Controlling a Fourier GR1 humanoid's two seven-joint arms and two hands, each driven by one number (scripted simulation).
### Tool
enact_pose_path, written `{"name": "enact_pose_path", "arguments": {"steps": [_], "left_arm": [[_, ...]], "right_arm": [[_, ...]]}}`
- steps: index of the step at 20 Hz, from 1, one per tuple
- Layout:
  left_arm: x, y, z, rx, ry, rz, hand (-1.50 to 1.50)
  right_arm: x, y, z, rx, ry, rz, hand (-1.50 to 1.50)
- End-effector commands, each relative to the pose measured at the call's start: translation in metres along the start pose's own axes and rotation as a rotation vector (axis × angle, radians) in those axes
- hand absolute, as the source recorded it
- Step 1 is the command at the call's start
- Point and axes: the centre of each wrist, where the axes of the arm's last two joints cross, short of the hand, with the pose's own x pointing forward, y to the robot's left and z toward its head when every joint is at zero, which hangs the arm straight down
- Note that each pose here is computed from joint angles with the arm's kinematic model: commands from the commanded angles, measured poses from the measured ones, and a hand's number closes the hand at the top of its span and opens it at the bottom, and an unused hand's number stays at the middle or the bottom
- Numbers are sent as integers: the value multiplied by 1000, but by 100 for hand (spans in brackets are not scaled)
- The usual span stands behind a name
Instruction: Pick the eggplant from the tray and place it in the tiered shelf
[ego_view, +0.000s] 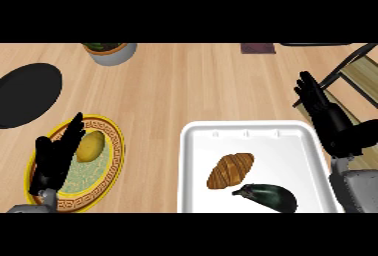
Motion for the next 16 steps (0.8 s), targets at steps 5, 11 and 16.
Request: {"name": "enact_pose_path", "arguments": {"steps": [5,11,16], "left_arm": [[7,-6,-14,-44,68,110,0],[-10,-22,-12,-125,134,177,0],[-16,-16,-11,-102,145,183,0]], "right_arm": [[41,-17,-43,497,-118,141,150],[-8,-60,-44,613,191,392,-150],[-3,-94,-48,846,118,334,-150]]}}
